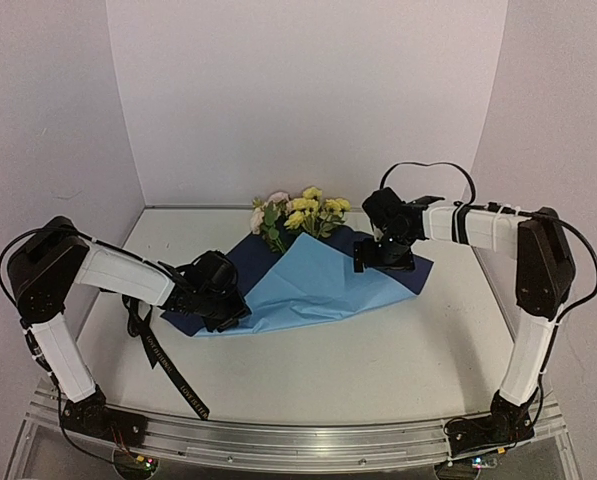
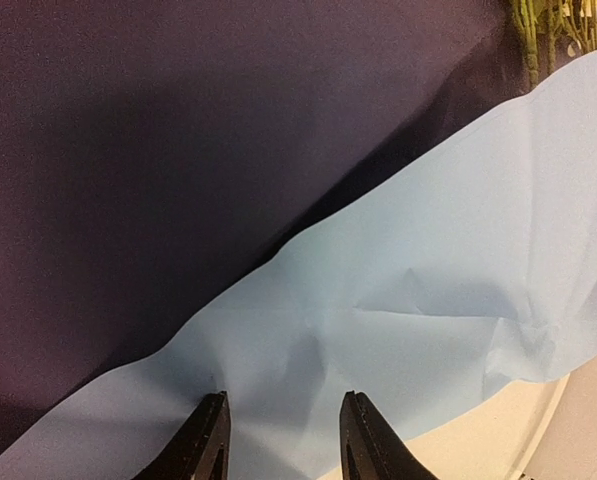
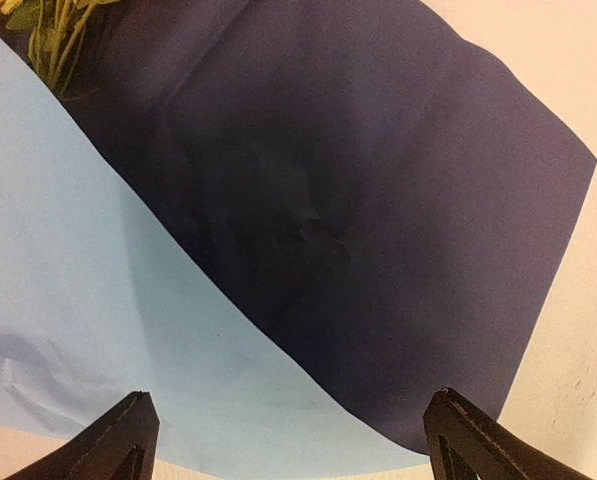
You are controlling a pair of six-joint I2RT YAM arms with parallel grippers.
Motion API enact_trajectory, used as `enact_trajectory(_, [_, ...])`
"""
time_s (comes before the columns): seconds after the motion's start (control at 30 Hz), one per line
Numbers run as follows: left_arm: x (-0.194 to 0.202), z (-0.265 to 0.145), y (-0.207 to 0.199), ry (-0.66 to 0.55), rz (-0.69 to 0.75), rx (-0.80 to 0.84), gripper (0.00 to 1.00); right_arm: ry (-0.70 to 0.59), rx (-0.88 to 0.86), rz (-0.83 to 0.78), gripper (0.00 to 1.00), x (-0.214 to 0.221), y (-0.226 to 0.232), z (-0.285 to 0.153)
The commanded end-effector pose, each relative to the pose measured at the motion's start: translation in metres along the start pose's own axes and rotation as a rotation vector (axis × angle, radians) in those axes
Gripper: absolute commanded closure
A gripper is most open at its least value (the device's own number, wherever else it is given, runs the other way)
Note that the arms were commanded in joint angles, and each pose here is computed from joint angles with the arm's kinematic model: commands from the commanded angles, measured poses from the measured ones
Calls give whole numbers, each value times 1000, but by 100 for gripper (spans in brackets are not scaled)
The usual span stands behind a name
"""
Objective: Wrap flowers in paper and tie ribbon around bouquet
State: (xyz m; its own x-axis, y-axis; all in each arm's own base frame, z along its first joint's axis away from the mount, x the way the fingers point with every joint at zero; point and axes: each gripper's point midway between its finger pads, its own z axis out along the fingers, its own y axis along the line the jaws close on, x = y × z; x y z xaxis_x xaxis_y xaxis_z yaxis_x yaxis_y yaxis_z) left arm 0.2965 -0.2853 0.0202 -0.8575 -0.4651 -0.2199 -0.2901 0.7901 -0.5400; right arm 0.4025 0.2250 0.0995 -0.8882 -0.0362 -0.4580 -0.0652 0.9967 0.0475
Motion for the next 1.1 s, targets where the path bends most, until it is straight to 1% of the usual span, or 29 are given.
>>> enact_trajectory(0.0, [-9,-1,44,43,85,-161,60,-14,-24,12,5,7,1,-24])
enact_trajectory(0.13, [-28,-1,45,33,112,-177,61,-6,-20,-6,4,13,2,-23])
enact_trajectory(0.27, [-42,-1,45,61,137,-179,61,14,-41,-50,4,18,6,-18])
enact_trajectory(0.5, [-62,3,41,79,184,-181,61,18,-221,-83,5,26,29,-24])
enact_trajectory(0.63, [-68,4,43,91,201,-190,61,25,-256,-50,8,35,18,-21])
enact_trajectory(0.77, [-71,5,46,95,207,-194,61,30,-322,-60,9,46,19,-23])
enact_trajectory(0.87, [-71,6,47,100,211,-197,61,62,-334,-68,11,57,18,-16])
enact_trajectory(1.07, [-74,5,48,100,227,-212,61,82,-356,-58,25,57,16,-8])
